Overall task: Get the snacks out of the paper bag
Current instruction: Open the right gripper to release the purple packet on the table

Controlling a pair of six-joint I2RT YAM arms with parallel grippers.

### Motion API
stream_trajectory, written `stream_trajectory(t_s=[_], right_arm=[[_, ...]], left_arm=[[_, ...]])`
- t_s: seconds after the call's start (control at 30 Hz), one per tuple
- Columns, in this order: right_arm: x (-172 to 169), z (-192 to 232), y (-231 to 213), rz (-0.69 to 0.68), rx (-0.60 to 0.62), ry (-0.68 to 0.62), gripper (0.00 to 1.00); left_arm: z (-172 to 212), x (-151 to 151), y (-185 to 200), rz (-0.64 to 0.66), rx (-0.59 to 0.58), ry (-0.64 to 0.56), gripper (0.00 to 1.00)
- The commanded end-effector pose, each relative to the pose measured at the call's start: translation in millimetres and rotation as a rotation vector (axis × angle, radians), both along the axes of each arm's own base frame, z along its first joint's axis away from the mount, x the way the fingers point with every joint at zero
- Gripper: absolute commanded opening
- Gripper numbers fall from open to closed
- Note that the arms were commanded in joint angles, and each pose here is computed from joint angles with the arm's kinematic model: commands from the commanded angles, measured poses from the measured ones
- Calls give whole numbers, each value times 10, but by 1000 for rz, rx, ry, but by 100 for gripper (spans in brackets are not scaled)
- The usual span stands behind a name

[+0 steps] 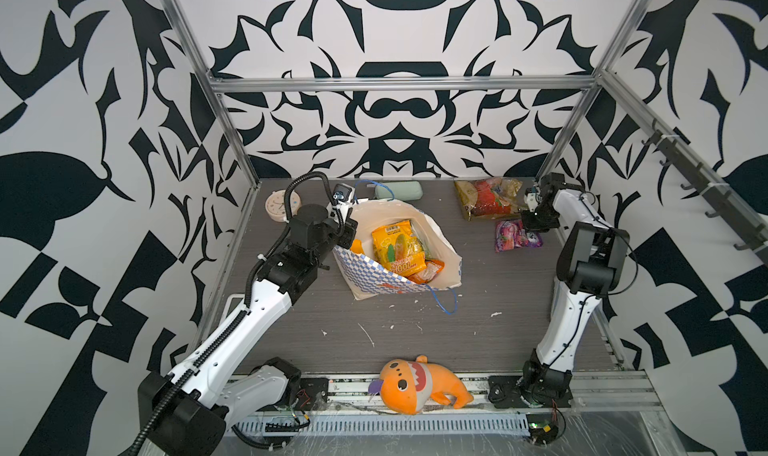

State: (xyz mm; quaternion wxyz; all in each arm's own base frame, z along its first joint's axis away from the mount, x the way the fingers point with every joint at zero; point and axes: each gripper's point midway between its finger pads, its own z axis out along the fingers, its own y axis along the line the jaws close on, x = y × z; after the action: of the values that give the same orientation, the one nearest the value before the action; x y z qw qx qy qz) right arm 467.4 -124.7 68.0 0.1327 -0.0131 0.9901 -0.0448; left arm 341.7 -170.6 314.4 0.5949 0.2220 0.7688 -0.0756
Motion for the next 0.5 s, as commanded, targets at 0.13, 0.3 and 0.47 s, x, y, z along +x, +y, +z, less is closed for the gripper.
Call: stream_trajectory(t_s=[0.13, 0.3, 0.47], right_arm=[[151, 147, -151, 47, -25, -74, 24], [238, 273, -202, 35, -51, -121, 36], [269, 571, -267, -23, -79, -166, 44]], left_arm=[[470, -40, 5, -10, -94, -133, 0], [454, -20, -21, -17, -92, -123, 0], [477, -22, -32, -22, -100, -126, 0]])
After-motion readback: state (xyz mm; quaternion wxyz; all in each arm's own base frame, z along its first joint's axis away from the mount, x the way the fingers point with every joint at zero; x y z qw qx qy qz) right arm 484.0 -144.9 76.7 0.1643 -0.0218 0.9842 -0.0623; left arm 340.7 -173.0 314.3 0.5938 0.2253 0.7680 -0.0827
